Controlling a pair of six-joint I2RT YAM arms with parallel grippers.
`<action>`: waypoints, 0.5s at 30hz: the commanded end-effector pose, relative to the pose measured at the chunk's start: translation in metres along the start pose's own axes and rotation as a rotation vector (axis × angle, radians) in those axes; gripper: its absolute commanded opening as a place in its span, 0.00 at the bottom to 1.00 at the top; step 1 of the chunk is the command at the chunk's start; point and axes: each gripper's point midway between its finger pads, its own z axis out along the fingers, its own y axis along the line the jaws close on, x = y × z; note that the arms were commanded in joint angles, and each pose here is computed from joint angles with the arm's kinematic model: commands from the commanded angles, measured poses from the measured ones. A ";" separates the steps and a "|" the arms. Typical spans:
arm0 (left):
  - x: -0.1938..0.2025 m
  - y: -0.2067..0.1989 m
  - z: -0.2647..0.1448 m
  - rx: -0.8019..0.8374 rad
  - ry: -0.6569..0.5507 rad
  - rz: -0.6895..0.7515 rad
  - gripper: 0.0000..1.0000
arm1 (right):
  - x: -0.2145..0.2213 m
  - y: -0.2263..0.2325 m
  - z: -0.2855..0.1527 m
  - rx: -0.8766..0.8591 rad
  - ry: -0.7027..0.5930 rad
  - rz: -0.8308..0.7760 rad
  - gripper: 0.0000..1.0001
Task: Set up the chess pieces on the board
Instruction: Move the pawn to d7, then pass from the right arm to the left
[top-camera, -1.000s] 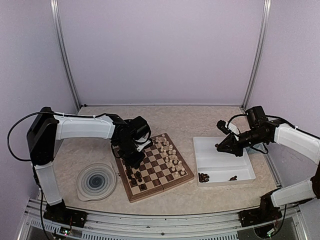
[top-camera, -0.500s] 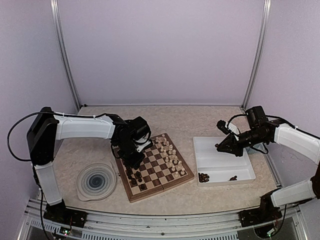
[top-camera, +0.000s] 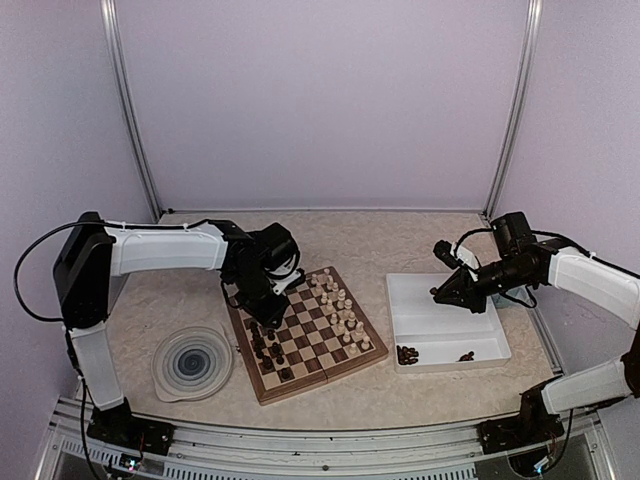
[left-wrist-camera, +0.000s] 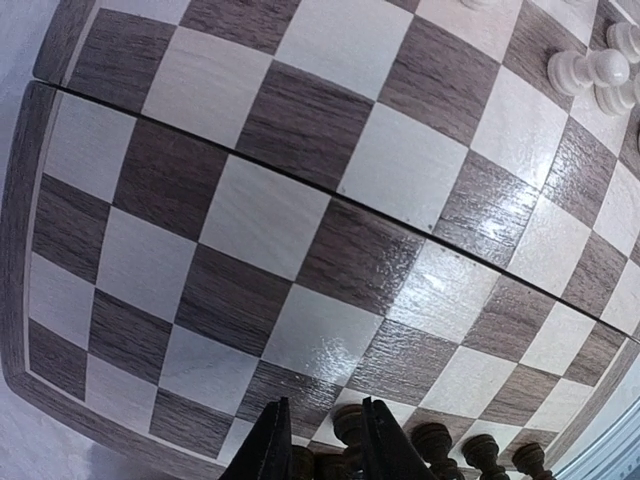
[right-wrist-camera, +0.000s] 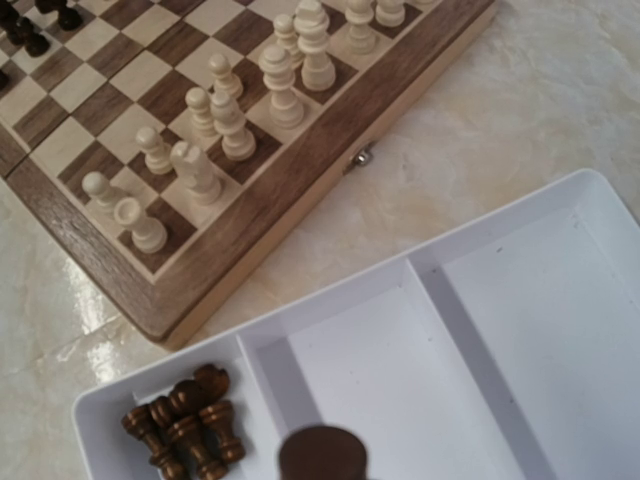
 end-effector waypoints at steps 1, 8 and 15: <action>-0.022 0.001 -0.019 0.017 -0.088 0.008 0.26 | 0.003 0.005 0.003 -0.015 0.004 0.006 0.03; -0.072 0.016 -0.080 -0.065 -0.357 -0.029 0.30 | -0.006 0.001 0.002 -0.021 0.012 -0.010 0.04; -0.145 -0.048 -0.175 0.172 -0.850 -0.035 0.40 | -0.053 0.014 0.008 -0.103 -0.006 -0.102 0.04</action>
